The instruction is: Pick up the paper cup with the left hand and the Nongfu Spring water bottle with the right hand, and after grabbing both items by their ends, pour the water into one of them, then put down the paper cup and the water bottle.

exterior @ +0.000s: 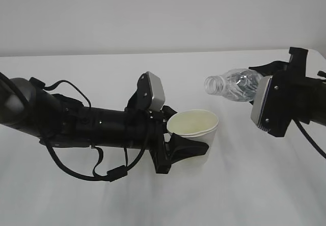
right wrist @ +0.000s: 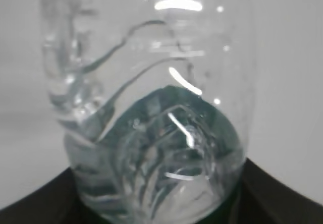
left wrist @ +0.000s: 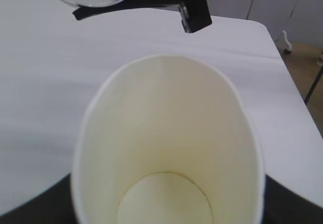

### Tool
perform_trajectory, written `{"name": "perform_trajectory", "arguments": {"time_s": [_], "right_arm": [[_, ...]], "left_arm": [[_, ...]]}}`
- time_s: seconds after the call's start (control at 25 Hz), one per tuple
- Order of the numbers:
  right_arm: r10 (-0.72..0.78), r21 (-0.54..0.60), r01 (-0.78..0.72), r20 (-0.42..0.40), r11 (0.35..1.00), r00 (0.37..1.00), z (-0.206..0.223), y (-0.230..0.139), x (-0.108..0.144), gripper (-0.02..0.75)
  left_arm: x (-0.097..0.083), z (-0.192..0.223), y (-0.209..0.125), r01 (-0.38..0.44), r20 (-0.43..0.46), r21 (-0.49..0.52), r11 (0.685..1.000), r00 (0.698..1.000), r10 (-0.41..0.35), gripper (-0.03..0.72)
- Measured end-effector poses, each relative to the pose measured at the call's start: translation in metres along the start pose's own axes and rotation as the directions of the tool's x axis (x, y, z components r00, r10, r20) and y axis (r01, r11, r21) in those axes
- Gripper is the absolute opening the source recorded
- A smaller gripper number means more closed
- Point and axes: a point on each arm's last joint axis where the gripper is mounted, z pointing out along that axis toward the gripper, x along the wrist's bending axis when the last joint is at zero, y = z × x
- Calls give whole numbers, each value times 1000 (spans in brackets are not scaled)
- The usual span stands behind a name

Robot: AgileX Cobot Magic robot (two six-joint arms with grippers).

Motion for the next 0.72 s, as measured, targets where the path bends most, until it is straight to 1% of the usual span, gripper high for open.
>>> {"name": "perform_trajectory", "arguments": {"time_s": [0.72], "right_arm": [[-96,-1,96,0,995,995,0,0,0,445]], "left_arm": [[-2,0,2,0,13,-17,1000,1000,1,429]]}}
